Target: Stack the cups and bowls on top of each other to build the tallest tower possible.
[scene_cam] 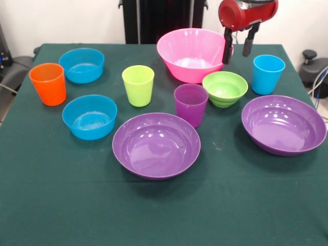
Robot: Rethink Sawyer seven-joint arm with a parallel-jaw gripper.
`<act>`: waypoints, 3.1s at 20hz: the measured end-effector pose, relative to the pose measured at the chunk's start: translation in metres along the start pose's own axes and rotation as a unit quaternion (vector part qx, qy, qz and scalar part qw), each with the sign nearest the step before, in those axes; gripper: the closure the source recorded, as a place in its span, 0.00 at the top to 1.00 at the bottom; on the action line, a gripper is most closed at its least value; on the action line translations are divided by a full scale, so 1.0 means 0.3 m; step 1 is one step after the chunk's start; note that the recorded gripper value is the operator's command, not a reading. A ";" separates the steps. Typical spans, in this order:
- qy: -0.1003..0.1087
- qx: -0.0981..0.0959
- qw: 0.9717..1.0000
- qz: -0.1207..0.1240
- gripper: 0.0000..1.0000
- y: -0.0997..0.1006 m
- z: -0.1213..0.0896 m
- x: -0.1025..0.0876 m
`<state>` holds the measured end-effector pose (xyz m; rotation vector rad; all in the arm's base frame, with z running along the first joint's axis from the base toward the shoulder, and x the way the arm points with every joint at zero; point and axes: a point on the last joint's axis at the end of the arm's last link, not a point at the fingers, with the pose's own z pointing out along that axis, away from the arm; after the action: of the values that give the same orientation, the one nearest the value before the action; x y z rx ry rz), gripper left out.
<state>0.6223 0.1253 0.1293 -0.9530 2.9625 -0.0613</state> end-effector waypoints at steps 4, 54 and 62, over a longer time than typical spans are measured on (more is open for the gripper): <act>0.008 -0.007 1.000 -0.007 1.00 0.032 0.020 0.021; -0.003 0.046 0.989 -0.138 1.00 0.198 0.194 0.074; 0.004 0.056 0.987 -0.152 1.00 0.215 0.205 0.084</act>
<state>0.5667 0.1614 0.0644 -1.3784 2.7573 -0.2364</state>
